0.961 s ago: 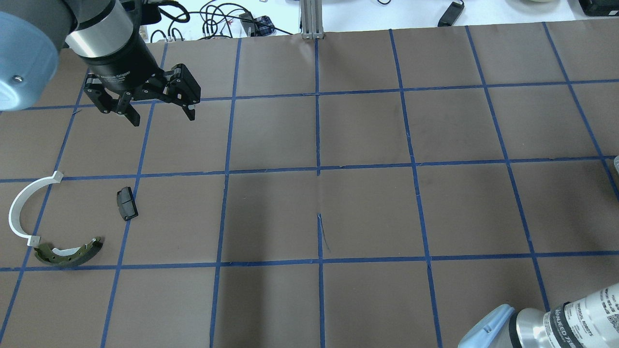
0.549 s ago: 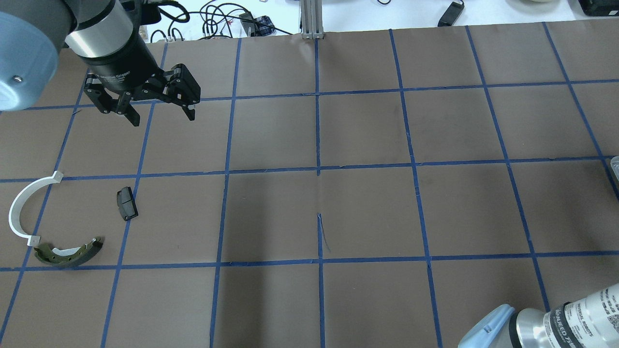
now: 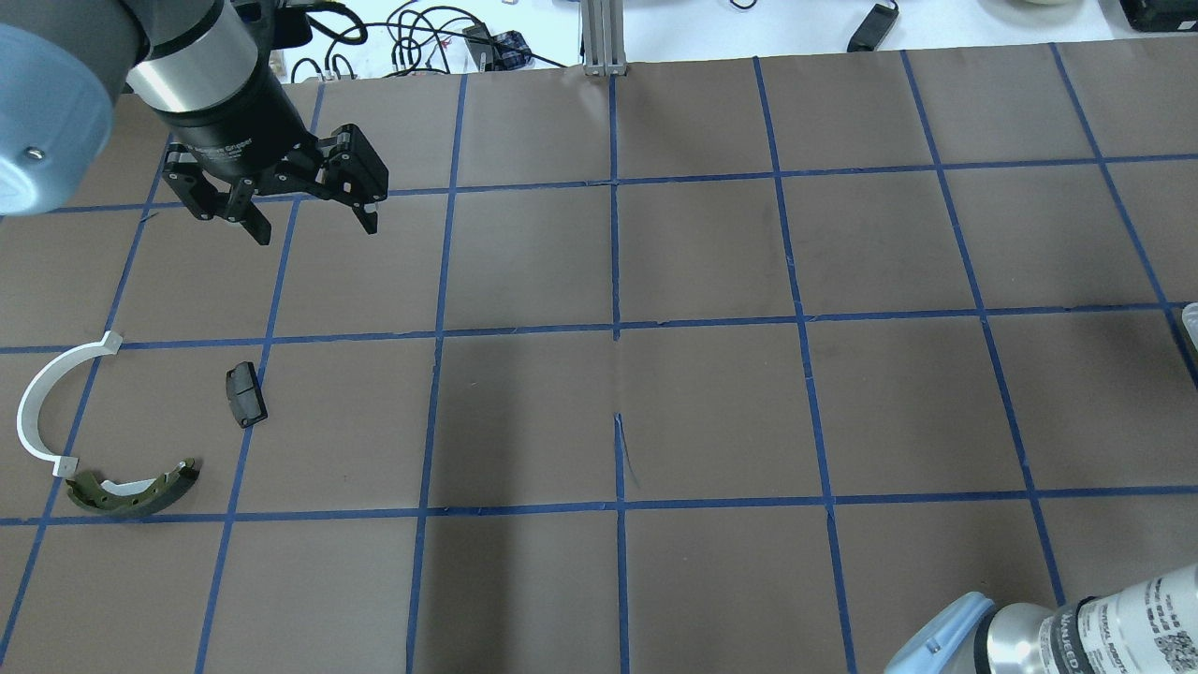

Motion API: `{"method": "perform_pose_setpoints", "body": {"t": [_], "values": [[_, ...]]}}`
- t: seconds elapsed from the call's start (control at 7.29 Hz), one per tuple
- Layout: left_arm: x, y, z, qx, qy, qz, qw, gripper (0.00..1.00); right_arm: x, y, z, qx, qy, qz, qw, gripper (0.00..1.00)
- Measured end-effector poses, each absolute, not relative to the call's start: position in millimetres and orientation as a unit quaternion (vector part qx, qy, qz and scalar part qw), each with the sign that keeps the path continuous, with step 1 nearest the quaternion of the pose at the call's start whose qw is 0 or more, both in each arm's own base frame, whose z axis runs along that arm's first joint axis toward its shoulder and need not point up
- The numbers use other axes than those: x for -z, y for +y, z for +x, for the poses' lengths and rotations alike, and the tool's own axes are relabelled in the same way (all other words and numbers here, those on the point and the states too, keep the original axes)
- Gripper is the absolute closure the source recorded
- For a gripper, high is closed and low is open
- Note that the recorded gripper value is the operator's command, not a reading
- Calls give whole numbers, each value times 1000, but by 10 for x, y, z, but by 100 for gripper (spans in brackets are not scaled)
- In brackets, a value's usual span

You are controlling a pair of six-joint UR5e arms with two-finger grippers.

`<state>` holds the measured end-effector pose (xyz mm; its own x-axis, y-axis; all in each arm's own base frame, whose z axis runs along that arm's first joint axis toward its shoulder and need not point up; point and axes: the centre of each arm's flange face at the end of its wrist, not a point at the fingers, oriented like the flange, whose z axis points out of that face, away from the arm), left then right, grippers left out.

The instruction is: Place bearing gear from tray to pile

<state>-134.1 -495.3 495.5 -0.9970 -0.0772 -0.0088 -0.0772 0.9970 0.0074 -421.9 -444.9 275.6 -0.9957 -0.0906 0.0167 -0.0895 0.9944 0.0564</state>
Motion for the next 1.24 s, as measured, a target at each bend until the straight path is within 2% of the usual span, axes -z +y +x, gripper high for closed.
{"method": "perform_pose_setpoints", "body": {"t": [0.27, 0.55, 0.96, 1.24], "values": [[-4949, -4955, -1341, -4, 999, -38, 4, 0, -3478, -4556, -3047, 54, -998, -22, -18, 100], [-4948, -4950, -1340, -5, 999, -37, 4, 0, -3825, -4665, -1563, 64, -994, -89, -5, 100], [-4905, -4984, -1293, -8, 999, -38, 4, 0, -3745, -4829, 591, 52, -982, -180, 11, 100], [-4826, -5042, -1258, -13, 999, -36, 4, 0, -3353, -5006, 1842, 20, -975, -216, -36, 100]]}}
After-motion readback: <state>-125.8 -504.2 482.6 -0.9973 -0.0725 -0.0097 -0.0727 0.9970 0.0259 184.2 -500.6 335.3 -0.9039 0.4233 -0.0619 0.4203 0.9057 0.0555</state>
